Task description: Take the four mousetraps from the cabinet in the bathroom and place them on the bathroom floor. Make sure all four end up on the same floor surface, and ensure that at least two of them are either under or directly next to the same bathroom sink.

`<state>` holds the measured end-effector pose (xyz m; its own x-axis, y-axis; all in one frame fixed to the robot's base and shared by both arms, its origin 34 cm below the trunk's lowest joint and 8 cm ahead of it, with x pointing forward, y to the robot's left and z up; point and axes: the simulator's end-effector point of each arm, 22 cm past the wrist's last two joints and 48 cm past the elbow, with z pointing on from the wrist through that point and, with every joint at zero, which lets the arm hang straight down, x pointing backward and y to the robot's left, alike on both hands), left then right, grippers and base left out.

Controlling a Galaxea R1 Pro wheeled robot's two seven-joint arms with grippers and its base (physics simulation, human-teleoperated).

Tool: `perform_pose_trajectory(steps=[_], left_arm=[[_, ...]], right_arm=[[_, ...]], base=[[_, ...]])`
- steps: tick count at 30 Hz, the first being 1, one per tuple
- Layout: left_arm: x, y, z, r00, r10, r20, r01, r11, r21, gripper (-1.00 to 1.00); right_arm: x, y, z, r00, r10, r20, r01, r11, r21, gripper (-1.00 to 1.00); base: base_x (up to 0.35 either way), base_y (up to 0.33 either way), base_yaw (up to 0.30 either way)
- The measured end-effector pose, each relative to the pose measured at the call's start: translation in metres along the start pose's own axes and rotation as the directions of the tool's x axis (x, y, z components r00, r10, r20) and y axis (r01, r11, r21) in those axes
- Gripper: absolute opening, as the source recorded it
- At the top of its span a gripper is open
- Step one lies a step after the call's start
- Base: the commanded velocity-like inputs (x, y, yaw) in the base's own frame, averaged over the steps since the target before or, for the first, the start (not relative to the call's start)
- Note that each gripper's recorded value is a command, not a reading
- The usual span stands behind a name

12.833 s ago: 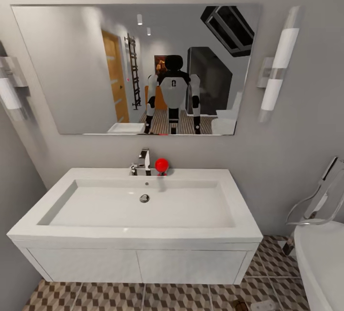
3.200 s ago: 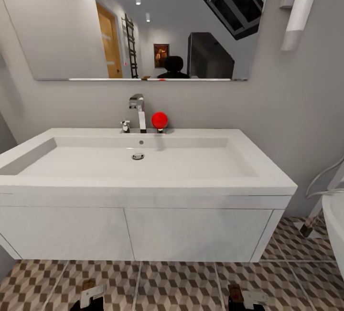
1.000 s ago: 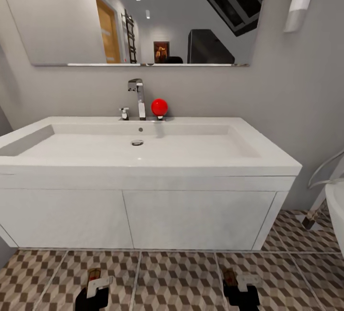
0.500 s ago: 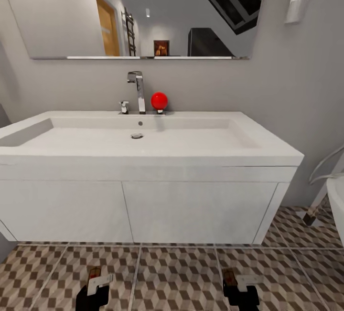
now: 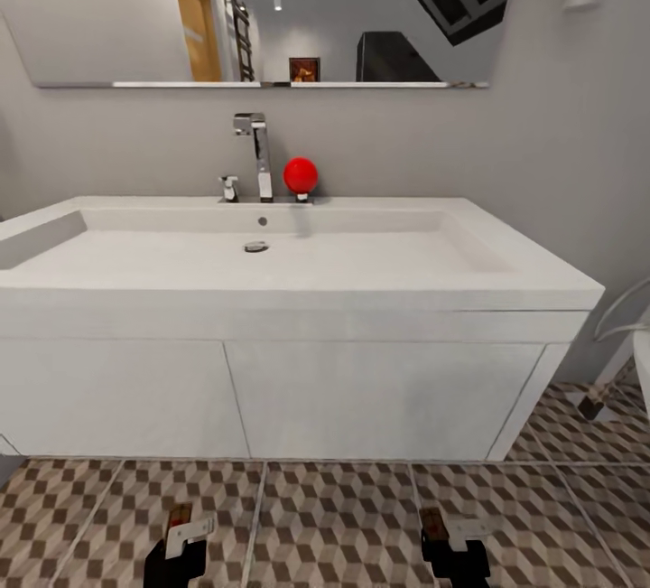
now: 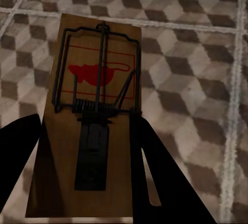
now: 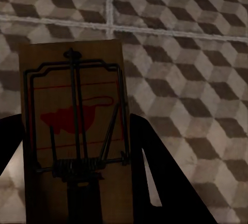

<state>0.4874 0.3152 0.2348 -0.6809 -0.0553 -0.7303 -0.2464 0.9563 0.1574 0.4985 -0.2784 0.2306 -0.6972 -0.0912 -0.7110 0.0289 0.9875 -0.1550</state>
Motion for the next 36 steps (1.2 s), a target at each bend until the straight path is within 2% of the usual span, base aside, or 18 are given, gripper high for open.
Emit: perform_pose_trajectory(steps=[16, 36], left_arm=[[0.033, -0.001, 0.005, 0.998, 0.018, -0.062, -0.018, 1.0, -0.002, -1.0], [0.031, 0.0, 0.006, 0.999, 0.015, -0.052, -0.015, 1.0, -0.002, -1.0]], right_arm=[[0.033, 0.004, 0.006, 0.998, -0.01, -0.064, 0.01, 1.0, -0.007, -1.0], [0.033, 0.004, 0.006, 0.998, -0.008, -0.064, 0.007, 1.0, -0.006, -1.0]], base=[[0.001, 0.0, 0.0], [0.0, 0.0, 0.0]])
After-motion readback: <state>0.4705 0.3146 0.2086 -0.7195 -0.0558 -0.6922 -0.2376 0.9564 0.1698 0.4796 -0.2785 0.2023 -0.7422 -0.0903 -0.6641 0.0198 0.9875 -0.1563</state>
